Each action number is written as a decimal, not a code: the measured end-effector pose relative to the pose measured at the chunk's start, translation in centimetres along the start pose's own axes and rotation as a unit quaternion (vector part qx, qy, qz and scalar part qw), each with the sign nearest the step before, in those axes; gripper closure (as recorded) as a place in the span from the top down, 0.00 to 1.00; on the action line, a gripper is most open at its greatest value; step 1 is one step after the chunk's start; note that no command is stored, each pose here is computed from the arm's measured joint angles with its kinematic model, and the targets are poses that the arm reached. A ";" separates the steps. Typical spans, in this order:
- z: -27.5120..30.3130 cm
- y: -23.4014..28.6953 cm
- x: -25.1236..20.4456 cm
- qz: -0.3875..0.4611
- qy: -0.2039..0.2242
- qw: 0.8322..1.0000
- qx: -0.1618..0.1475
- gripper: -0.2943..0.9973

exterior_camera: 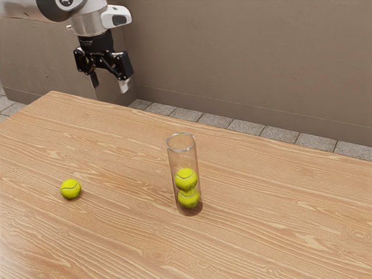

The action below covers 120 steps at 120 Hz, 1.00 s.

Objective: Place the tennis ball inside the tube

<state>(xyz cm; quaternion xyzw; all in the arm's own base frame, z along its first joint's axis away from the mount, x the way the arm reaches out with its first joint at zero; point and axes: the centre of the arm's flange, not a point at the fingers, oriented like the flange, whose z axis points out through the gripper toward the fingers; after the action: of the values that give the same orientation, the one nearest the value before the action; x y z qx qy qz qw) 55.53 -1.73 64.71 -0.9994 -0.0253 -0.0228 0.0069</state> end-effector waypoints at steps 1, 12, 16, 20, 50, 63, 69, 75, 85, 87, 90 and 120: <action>0.0 0.0 0.0 0.000 0.000 1.000 0.000 0.77; 0.0 -0.1 0.0 0.000 -0.001 1.000 0.001 0.77; 0.2 -0.1 -0.1 0.000 -0.002 1.000 0.001 0.77; 0.2 -0.2 -0.2 -0.001 -0.003 1.000 0.001 0.77; 4.0 -4.1 -7.0 -0.033 -0.039 0.999 0.005 0.77; 9.3 -7.3 -8.8 -0.066 -0.065 0.996 0.006 0.77; 11.4 -8.2 -9.2 -0.076 -0.071 0.995 0.005 0.77; 13.5 -9.3 -9.7 -0.088 -0.073 0.993 0.005 0.77; 16.8 -10.9 -10.6 -0.106 -0.073 0.992 0.005 0.77; 17.3 -11.1 -10.7 -0.108 -0.071 0.992 0.005 0.77; 18.0 -11.4 -10.8 -0.111 -0.068 0.992 0.005 0.77; 23.1 -14.2 -10.0 -0.122 -0.029 0.992 0.012 0.77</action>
<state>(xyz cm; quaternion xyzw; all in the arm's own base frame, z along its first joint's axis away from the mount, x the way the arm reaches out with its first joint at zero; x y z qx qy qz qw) 45.84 12.31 41.39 -0.9889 -0.1479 0.0062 0.0149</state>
